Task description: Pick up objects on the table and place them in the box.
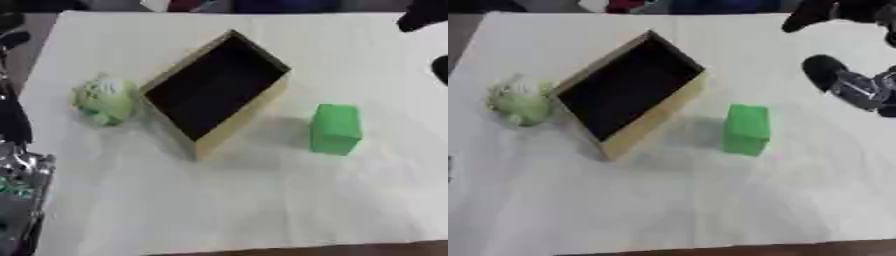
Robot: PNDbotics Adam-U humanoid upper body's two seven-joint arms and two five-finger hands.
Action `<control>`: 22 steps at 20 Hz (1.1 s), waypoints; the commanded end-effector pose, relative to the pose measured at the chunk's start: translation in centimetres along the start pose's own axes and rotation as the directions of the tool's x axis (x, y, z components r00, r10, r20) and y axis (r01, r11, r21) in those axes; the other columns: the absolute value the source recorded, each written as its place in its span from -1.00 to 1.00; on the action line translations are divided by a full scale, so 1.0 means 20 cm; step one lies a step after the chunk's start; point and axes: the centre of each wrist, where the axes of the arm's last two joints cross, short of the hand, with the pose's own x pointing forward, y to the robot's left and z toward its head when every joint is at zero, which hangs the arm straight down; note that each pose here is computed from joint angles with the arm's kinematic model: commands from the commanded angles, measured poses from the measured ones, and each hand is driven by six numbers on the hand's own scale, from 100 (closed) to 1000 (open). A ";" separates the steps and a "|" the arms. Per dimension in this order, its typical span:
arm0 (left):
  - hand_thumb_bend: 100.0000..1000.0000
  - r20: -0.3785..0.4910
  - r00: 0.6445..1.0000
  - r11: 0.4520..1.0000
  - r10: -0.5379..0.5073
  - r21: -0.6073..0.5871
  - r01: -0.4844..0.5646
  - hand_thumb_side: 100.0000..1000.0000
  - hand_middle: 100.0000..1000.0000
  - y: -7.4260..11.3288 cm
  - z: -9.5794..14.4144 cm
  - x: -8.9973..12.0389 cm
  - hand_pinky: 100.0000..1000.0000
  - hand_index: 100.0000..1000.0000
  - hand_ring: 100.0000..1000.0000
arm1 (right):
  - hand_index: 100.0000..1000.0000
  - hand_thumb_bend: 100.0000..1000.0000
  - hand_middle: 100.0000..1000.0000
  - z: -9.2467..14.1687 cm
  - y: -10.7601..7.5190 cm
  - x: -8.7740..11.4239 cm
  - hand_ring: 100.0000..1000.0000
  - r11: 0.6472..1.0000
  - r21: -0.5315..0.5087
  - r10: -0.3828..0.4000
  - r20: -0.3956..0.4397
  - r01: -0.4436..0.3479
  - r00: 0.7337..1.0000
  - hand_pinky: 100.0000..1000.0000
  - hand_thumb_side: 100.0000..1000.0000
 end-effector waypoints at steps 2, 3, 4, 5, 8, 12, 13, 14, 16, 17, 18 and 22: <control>-0.61 0.027 1.000 1.000 0.006 0.005 -0.006 1.00 0.34 0.01 -0.02 0.03 0.37 0.59 0.41 | 0.76 -0.58 0.62 -0.01 -0.05 0.03 0.85 0.999 0.011 0.037 0.010 -0.037 0.999 0.83 0.78; -0.61 0.028 1.000 1.000 0.006 0.004 -0.006 1.00 0.34 0.01 -0.02 0.03 0.37 0.59 0.41 | 0.77 -0.26 0.65 -0.02 -0.05 0.03 0.87 0.999 0.022 0.046 0.012 -0.046 0.999 0.84 0.65; -0.61 0.027 1.000 1.000 0.006 0.004 -0.006 1.00 0.34 0.01 -0.02 0.03 0.37 0.59 0.41 | 0.77 -0.15 0.65 -0.02 -0.05 0.03 0.87 0.998 0.036 0.059 0.014 -0.059 0.998 0.84 0.62; -0.61 0.027 1.000 1.000 0.006 0.004 -0.006 1.00 0.34 0.01 -0.02 0.03 0.37 0.59 0.41 | 0.77 0.05 0.66 -0.03 -0.05 0.04 0.88 0.996 0.050 0.071 0.016 -0.072 0.997 0.84 0.58; -0.61 0.027 1.000 1.000 0.007 0.002 -0.007 1.00 0.34 0.01 -0.02 0.03 0.37 0.59 0.41 | 0.78 0.36 0.68 -0.05 -0.06 0.05 0.89 0.991 0.081 0.109 0.017 -0.110 0.994 0.85 0.55; -0.61 0.027 1.000 1.000 0.009 0.001 -0.009 1.00 0.34 0.00 -0.02 0.03 0.37 0.59 0.41 | 0.80 0.67 0.73 -0.09 -0.05 0.05 0.92 0.980 0.129 0.151 0.015 -0.152 0.988 0.87 0.34; -0.62 0.027 1.000 1.000 0.009 0.001 -0.009 1.00 0.34 0.00 -0.02 0.03 0.37 0.59 0.41 | 0.81 0.70 0.74 -0.09 -0.04 0.04 0.93 0.978 0.141 0.156 0.013 -0.156 0.988 0.87 0.30; -0.62 0.027 1.000 1.000 0.009 0.001 -0.009 1.00 0.34 0.00 -0.02 0.03 0.37 0.59 0.41 | 0.82 0.70 0.73 -0.10 -0.04 0.04 0.94 0.976 0.155 0.157 0.007 -0.156 0.988 0.87 0.26; -0.62 0.026 1.000 1.000 0.010 0.000 -0.010 1.00 0.34 0.00 -0.02 0.03 0.37 0.59 0.41 | 0.83 0.66 0.71 -0.12 -0.02 0.02 0.94 0.973 0.176 0.152 -0.010 -0.148 0.988 0.88 0.25; -0.62 0.026 1.000 1.000 0.010 0.001 -0.010 1.00 0.34 0.00 -0.02 0.03 0.37 0.59 0.41 | 0.84 0.63 0.70 -0.13 0.00 0.01 0.95 0.973 0.183 0.144 -0.022 -0.138 0.989 0.88 0.24; -0.62 0.026 1.000 1.000 0.011 0.001 -0.011 1.00 0.34 0.00 -0.02 0.03 0.37 0.59 0.41 | 0.85 0.59 0.69 -0.14 0.01 -0.01 0.95 0.974 0.188 0.135 -0.035 -0.126 0.990 0.89 0.21; -0.63 0.026 1.000 1.000 0.012 0.000 -0.012 1.00 0.34 0.00 -0.02 0.03 0.37 0.59 0.41 | 0.86 0.52 0.66 -0.18 0.08 -0.05 0.96 0.977 0.203 0.084 -0.080 -0.066 0.993 0.89 0.16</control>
